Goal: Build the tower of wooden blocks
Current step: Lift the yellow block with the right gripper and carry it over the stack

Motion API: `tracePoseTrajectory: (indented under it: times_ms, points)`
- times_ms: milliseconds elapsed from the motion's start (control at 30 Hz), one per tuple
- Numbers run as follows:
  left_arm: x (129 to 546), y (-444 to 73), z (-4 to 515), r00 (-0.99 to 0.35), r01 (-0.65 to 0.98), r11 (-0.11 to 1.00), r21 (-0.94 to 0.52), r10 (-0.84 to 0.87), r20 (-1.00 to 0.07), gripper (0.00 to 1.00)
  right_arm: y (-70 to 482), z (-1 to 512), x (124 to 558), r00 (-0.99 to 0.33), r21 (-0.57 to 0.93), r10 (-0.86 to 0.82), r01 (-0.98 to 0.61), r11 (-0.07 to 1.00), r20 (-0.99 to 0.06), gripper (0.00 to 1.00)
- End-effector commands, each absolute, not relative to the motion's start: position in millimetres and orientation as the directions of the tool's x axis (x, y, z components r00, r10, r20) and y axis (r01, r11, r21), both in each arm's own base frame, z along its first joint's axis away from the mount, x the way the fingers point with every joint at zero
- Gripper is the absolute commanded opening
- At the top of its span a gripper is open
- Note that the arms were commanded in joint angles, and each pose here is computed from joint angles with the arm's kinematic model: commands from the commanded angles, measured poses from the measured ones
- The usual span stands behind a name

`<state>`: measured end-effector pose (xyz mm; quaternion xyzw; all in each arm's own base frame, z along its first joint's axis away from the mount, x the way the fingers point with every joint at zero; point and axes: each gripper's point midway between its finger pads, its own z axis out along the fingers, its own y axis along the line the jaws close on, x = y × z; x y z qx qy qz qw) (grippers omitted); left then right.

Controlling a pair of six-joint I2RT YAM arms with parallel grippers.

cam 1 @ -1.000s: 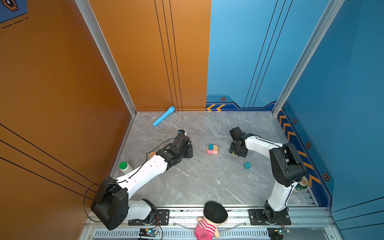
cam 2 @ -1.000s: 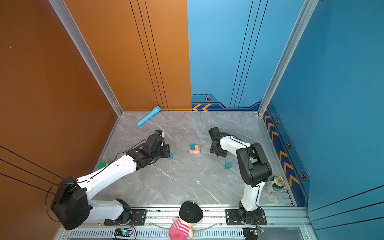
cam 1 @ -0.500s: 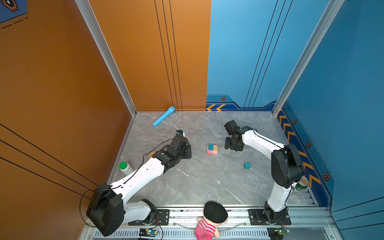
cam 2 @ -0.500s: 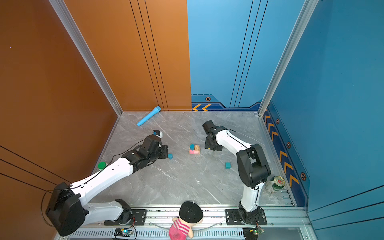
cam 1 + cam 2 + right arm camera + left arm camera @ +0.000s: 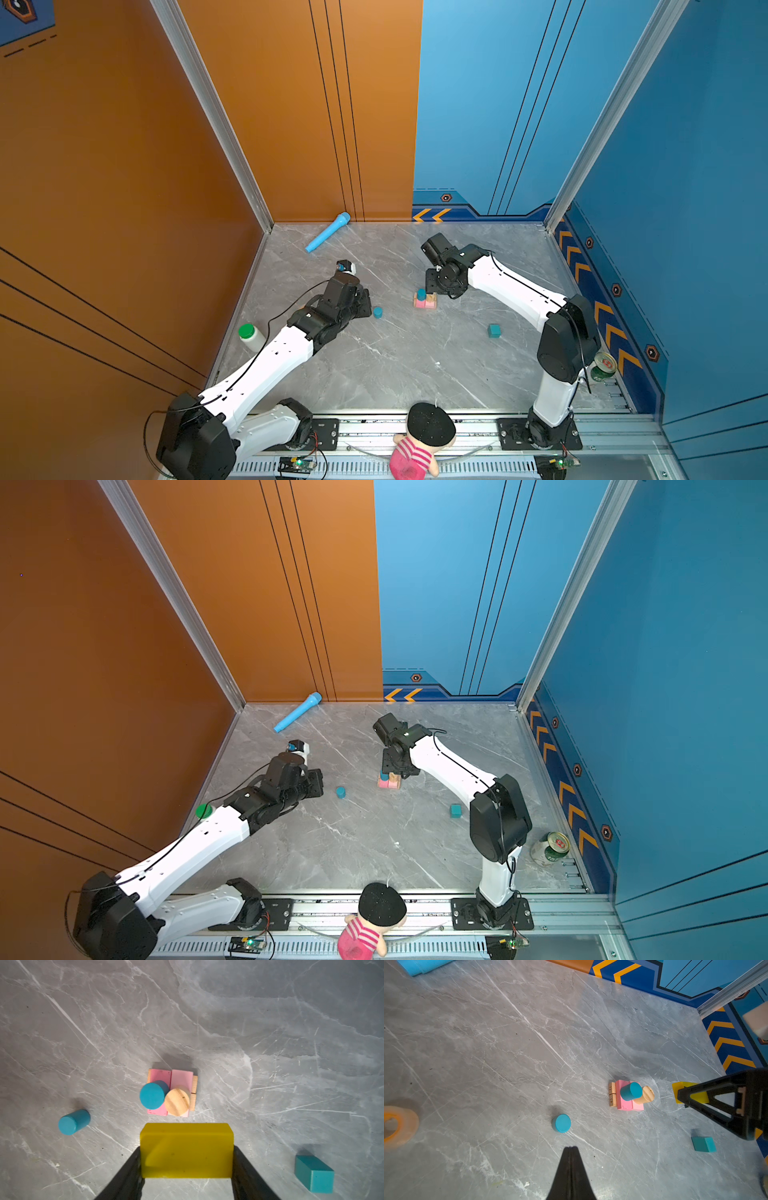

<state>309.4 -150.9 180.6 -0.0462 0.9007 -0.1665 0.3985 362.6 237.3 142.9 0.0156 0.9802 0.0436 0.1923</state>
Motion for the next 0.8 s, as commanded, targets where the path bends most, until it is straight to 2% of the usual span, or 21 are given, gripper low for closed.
tracePoseTrajectory:
  times_ms: [0, 767]
  points:
    - [301, -143, 174, -0.694, 0.06, 0.944, -0.325, -0.194, -0.693, 0.07, 243, 134, 361, -0.936, 0.066, 0.072, 0.052, 0.996, -0.344, 0.52]
    - [301, -122, 171, -0.7, 0.027, 0.936, -0.35, -0.232, -0.675, 0.09, 256, 111, 377, -0.928, 0.033, 0.131, 0.128, 0.991, -0.348, 0.54]
